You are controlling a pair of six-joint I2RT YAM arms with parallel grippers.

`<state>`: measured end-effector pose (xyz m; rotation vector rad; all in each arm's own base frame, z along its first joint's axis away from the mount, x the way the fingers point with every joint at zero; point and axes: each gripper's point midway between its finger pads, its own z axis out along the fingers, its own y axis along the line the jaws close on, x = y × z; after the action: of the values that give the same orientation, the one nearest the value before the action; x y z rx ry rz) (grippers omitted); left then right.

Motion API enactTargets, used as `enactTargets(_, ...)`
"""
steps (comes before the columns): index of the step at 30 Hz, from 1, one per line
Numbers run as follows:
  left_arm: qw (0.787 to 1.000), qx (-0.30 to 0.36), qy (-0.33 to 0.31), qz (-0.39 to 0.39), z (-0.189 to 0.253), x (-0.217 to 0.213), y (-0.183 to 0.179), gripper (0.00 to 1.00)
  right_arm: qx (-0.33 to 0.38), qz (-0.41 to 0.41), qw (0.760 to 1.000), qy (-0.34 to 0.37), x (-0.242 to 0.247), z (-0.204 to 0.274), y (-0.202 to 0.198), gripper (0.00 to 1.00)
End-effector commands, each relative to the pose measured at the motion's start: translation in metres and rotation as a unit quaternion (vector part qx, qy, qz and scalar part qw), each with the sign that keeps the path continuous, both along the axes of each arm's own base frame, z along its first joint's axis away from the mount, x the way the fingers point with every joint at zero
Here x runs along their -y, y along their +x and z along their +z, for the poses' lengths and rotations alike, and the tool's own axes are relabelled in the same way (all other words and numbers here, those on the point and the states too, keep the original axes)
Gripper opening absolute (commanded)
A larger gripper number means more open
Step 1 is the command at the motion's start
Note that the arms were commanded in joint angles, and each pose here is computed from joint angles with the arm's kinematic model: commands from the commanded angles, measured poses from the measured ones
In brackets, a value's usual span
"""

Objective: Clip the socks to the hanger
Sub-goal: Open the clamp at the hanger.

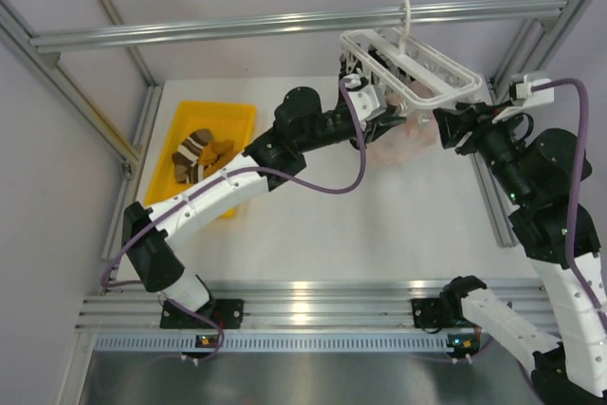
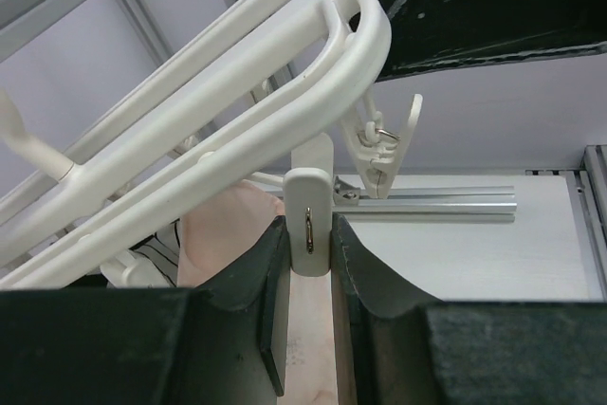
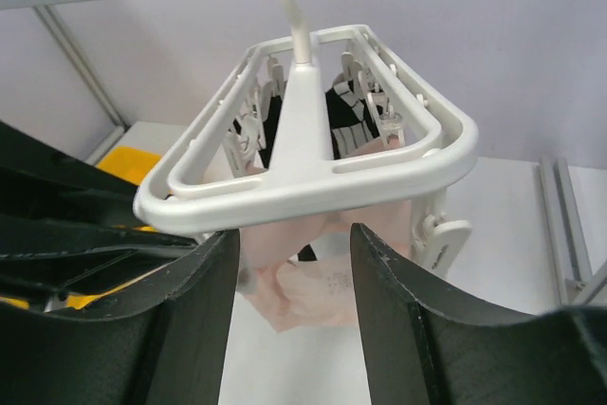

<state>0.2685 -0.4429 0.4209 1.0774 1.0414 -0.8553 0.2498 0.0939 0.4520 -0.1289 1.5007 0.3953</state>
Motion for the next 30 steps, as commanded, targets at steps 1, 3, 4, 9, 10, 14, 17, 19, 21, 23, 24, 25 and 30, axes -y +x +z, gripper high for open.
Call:
enactTargets(1, 0.993, 0.022, 0.023, -0.116, 0.008, 0.012, -0.070, 0.00, 0.066, -0.035, 0.997, -0.003, 0.017, 0.046, -0.003, 0.50)
enactTargets(3, 0.992, 0.027, 0.027, -0.116, 0.007, 0.016, -0.069, 0.00, 0.062, -0.058, 0.996, -0.022, 0.026, 0.047, 0.001, 0.49)
enactTargets(4, 0.992, 0.026, 0.031, -0.119, 0.005, 0.020, -0.067, 0.00, 0.061, -0.068, 0.995, -0.027, 0.030, 0.049, 0.006, 0.49)
enactTargets(9, 0.990, 0.035, 0.034, -0.134, 0.001, 0.035, -0.062, 0.00, 0.064, -0.120, 0.990, -0.041, 0.056, 0.054, 0.024, 0.49)
enactTargets(10, 0.989, 0.036, 0.034, -0.137, 0.001, 0.041, -0.060, 0.00, 0.059, -0.128, 0.989, -0.042, 0.060, 0.052, 0.031, 0.48)
enactTargets(14, 0.987, 0.050, 0.036, -0.149, -0.002, 0.057, -0.056, 0.00, 0.039, -0.152, 0.986, -0.048, 0.079, 0.041, 0.053, 0.47)
enactTargets(17, 0.986, 0.057, 0.036, -0.150, -0.005, 0.068, -0.052, 0.00, 0.030, -0.145, 0.988, -0.052, 0.081, 0.035, 0.066, 0.47)
enactTargets(19, 0.986, 0.062, 0.033, -0.149, -0.007, 0.075, -0.048, 0.00, 0.025, -0.139, 0.988, -0.058, 0.080, 0.029, 0.076, 0.47)
enactTargets(21, 0.986, 0.067, 0.031, -0.151, -0.008, 0.081, -0.047, 0.00, 0.017, -0.149, 0.987, -0.060, 0.089, 0.024, 0.084, 0.46)
enactTargets(23, 0.985, 0.076, 0.031, -0.153, -0.009, 0.089, -0.046, 0.00, 0.017, -0.157, 0.986, -0.059, 0.096, 0.020, 0.094, 0.46)
enactTargets(24, 0.984, 0.081, 0.031, -0.154, -0.010, 0.092, -0.046, 0.00, 0.015, -0.151, 0.987, -0.061, 0.096, 0.017, 0.097, 0.46)
enactTargets(25, 0.984, 0.084, 0.031, -0.156, -0.012, 0.097, -0.045, 0.00, 0.012, -0.152, 0.987, -0.060, 0.098, 0.014, 0.102, 0.46)
enactTargets(30, 0.981, 0.106, 0.022, -0.162, -0.011, 0.114, -0.047, 0.00, 0.010, -0.153, 0.986, -0.060, 0.105, 0.010, 0.113, 0.46)
